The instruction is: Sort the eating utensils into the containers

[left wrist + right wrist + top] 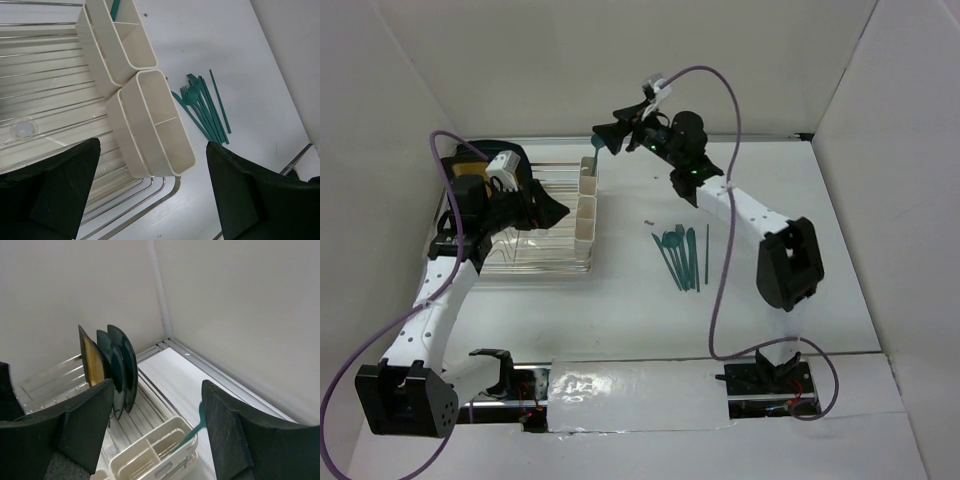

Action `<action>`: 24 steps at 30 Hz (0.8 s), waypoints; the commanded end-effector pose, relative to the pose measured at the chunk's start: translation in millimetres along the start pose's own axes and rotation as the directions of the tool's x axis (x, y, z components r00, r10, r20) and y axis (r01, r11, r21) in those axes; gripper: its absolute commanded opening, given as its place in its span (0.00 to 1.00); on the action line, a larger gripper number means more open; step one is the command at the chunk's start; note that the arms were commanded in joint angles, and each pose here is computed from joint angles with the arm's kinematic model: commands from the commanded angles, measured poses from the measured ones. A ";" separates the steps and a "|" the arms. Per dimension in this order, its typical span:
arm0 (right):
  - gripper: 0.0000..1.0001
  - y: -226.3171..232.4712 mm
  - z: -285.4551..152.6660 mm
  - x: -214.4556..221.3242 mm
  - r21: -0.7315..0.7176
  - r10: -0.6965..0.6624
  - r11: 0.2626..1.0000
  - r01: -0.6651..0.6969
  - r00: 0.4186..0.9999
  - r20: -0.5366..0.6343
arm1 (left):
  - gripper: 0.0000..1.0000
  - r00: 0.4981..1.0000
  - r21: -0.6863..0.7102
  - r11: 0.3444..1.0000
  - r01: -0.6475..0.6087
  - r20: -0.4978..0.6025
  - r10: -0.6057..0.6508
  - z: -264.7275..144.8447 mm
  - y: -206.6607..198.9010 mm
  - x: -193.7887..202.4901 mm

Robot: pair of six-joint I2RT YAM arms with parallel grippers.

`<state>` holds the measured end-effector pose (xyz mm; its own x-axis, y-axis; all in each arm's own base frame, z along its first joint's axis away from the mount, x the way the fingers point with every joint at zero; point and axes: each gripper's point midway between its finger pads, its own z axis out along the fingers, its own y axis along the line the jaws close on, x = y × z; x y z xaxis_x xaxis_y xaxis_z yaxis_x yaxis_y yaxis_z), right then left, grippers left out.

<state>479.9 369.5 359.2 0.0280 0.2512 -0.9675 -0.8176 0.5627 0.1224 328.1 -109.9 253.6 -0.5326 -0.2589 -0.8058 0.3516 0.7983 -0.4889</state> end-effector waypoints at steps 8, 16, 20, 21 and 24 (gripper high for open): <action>0.89 -30.7 -174.2 -27.5 0.579 0.180 0.809 -0.105 0.981 -0.073 | 1.00 0.994 0.049 0.997 -0.064 0.089 0.060 -15.9 -21.3 -23.4; 0.79 -20.4 -260.6 82.4 0.663 0.345 0.747 -0.051 0.882 -0.321 | 1.00 0.993 0.040 0.997 -0.063 0.100 0.059 -19.0 -20.7 -22.1; 0.71 -31.2 -289.1 135.1 0.757 0.444 0.653 -0.007 0.814 -0.375 | 1.00 0.994 0.052 0.997 -0.062 0.093 0.057 -17.8 -22.5 -21.6; 0.69 -37.5 -298.4 140.0 0.786 0.445 0.618 0.019 0.816 -0.369 | 1.00 0.994 0.056 0.997 -0.060 0.089 0.055 -17.2 -22.8 -21.5; 0.63 -47.0 -319.1 149.4 0.847 0.477 0.531 0.022 0.819 -0.320 | 1.00 0.994 0.059 0.997 -0.058 0.092 0.053 -17.7 -23.8 -21.9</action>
<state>336.9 151.8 135.8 -0.5882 0.1469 -0.7953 -0.0790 0.9682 0.2372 317.2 -110.3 275.0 -0.4766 -0.2606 -0.8396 0.3873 0.7951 -0.4667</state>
